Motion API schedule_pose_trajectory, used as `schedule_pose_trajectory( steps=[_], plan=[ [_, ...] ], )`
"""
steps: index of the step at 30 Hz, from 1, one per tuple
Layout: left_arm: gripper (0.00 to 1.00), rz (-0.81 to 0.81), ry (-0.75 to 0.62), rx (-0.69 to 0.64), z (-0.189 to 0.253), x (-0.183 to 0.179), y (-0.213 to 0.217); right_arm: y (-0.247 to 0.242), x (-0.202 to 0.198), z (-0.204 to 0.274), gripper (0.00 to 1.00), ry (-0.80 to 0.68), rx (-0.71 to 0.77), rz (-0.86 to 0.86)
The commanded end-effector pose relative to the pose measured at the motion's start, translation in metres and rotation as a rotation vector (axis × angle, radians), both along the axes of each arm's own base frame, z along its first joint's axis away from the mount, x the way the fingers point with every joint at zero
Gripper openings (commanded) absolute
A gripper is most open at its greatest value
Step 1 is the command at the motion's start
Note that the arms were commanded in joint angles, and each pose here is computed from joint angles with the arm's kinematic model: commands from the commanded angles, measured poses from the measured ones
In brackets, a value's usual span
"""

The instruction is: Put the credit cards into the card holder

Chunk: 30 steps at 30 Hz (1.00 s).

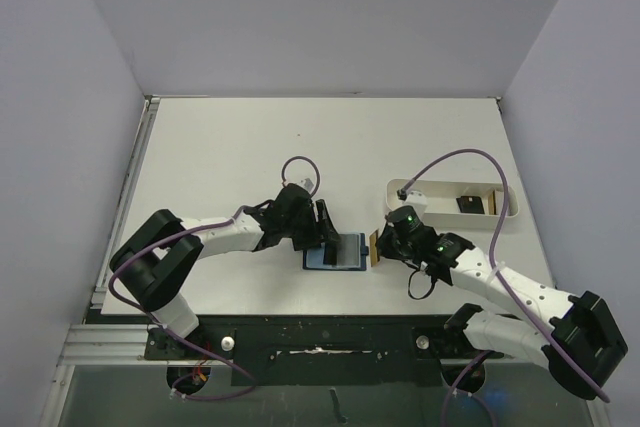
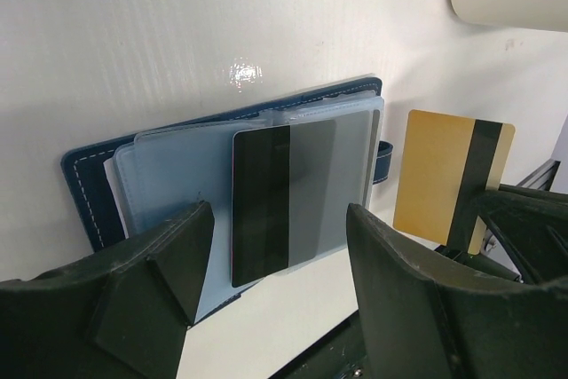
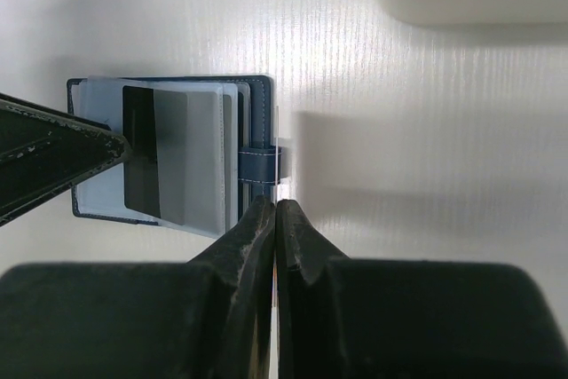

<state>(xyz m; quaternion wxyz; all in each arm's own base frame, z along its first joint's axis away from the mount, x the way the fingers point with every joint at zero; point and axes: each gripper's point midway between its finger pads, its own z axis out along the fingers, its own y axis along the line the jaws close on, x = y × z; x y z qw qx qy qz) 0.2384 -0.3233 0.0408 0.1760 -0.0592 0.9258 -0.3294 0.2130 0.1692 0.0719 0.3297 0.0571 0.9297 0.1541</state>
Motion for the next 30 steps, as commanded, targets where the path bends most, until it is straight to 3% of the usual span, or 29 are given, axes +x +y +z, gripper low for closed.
schedule_pose_trajectory(
  steps=[1,30],
  plan=[
    [0.6,-0.019,-0.044,-0.042,0.016,0.005,-0.009,0.007,0.011,0.012,0.0,-0.043,0.01,-0.002],
    [0.58,-0.045,0.006,-0.119,0.008,-0.005,-0.025,0.023,0.007,0.001,0.0,-0.015,0.026,0.04]
  ],
)
